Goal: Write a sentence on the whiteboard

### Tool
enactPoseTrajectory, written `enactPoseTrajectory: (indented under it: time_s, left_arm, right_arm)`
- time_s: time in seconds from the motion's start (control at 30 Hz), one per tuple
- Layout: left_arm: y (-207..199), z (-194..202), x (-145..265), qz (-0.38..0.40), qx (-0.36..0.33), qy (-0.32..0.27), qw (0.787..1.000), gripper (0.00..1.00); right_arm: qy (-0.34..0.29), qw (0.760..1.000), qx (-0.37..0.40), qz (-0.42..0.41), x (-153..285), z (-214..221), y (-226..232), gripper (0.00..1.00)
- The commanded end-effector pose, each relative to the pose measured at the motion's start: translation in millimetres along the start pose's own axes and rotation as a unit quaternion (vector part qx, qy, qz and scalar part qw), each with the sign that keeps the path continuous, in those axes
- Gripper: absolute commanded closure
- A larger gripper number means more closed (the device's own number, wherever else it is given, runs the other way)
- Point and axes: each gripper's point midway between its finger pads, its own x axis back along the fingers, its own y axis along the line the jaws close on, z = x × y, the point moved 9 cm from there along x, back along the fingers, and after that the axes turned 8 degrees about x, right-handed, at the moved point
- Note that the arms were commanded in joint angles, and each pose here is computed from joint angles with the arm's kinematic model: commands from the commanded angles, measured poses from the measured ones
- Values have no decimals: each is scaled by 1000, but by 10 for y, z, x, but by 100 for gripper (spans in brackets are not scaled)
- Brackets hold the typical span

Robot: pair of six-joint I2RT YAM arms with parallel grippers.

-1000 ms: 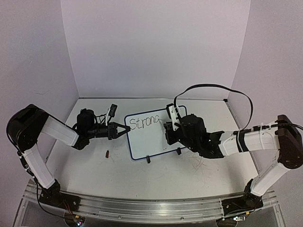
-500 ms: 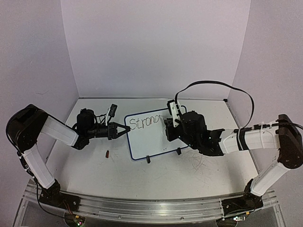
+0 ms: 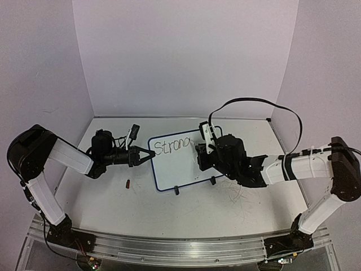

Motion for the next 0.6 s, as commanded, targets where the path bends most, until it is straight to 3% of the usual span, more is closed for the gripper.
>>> enactPoseTrajectory:
  time_s: [0.0, 0.57]
  left_arm:
    - [-92, -42, 29, 13, -20, 0, 1000, 100]
    - [-85, -35, 30, 12, -20, 1, 1000, 100]
  right_arm:
    - [24, 1000, 0, -8, 19, 136, 22, 100]
    - [49, 998, 4, -27, 77, 288, 105, 100]
